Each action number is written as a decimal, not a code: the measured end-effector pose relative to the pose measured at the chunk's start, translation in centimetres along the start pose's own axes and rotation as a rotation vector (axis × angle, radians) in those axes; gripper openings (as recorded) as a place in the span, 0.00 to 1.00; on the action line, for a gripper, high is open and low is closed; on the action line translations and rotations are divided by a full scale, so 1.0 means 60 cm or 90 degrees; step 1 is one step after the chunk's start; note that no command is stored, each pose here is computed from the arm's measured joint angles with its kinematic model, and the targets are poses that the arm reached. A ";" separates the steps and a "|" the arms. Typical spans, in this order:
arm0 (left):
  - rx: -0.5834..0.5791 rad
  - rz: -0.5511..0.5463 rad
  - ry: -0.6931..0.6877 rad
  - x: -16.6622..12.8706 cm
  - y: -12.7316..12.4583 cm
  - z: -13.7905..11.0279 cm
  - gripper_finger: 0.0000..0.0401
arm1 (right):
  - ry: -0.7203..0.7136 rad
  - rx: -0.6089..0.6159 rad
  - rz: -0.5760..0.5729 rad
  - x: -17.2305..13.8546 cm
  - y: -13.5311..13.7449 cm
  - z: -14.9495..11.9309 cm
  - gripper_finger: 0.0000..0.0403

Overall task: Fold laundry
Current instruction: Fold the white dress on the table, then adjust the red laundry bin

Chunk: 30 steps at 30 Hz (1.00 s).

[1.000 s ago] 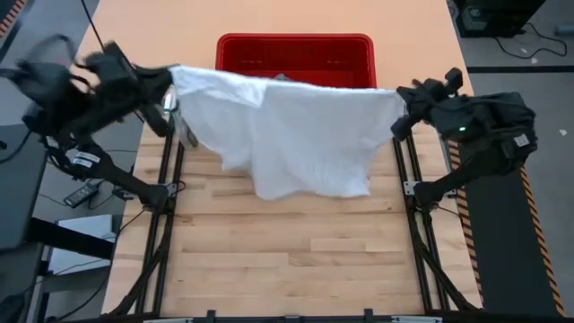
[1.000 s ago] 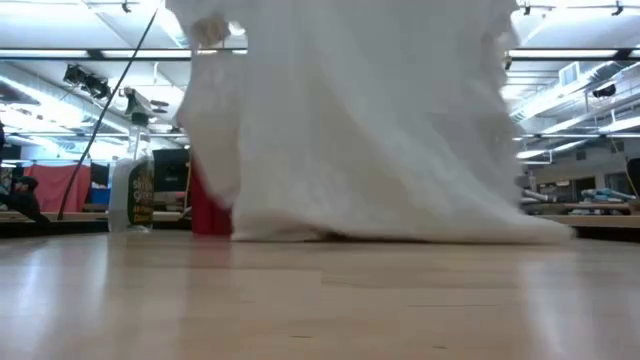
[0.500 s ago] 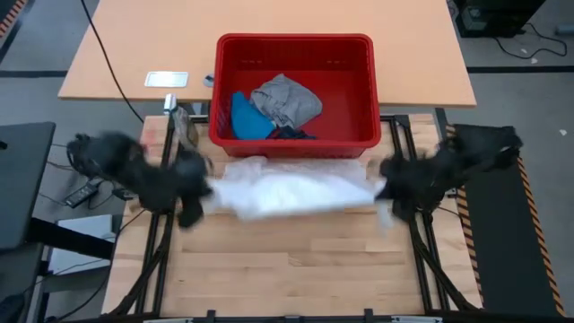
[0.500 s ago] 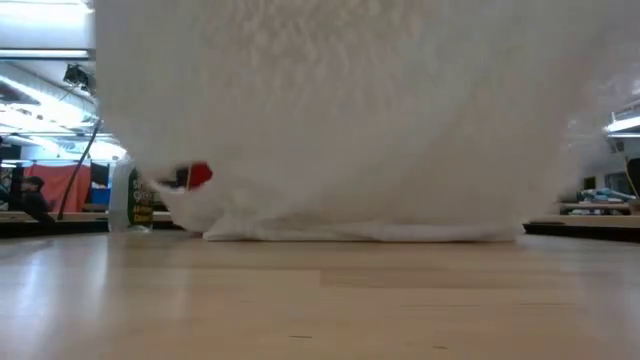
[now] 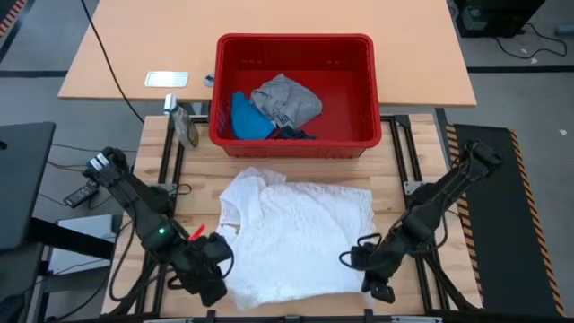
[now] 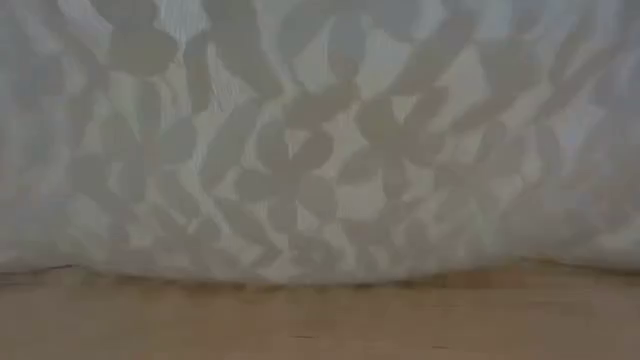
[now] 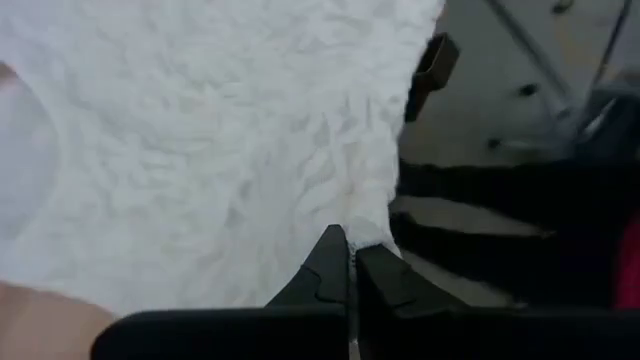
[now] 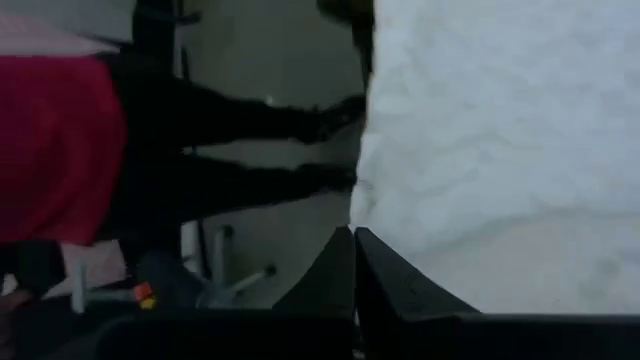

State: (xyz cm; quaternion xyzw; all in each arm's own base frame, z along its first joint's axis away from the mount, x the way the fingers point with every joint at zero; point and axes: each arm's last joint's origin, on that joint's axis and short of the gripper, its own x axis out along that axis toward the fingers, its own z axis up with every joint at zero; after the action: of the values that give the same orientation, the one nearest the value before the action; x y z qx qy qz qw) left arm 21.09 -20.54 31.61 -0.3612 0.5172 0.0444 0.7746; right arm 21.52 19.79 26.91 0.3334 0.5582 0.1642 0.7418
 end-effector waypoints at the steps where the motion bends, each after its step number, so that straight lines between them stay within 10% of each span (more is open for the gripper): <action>1: -0.027 0.003 0.002 0.004 0.003 -0.002 0.01 | 0.009 0.004 -0.008 0.005 -0.005 -0.001 0.06; 14: -0.116 0.117 -0.085 -0.030 0.047 0.017 0.43 | -0.108 0.054 -0.208 -0.070 -0.065 0.017 0.41; 30: -0.099 0.303 -0.218 -0.041 0.153 0.207 0.54 | -0.219 0.102 -0.486 -0.163 -0.223 0.100 0.41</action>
State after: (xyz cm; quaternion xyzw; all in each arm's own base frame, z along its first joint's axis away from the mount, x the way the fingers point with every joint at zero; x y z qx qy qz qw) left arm 25.42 -5.50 31.47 -0.2756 0.4440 0.3243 0.7885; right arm 22.26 2.20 25.78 0.1819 0.5209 -0.2244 0.8032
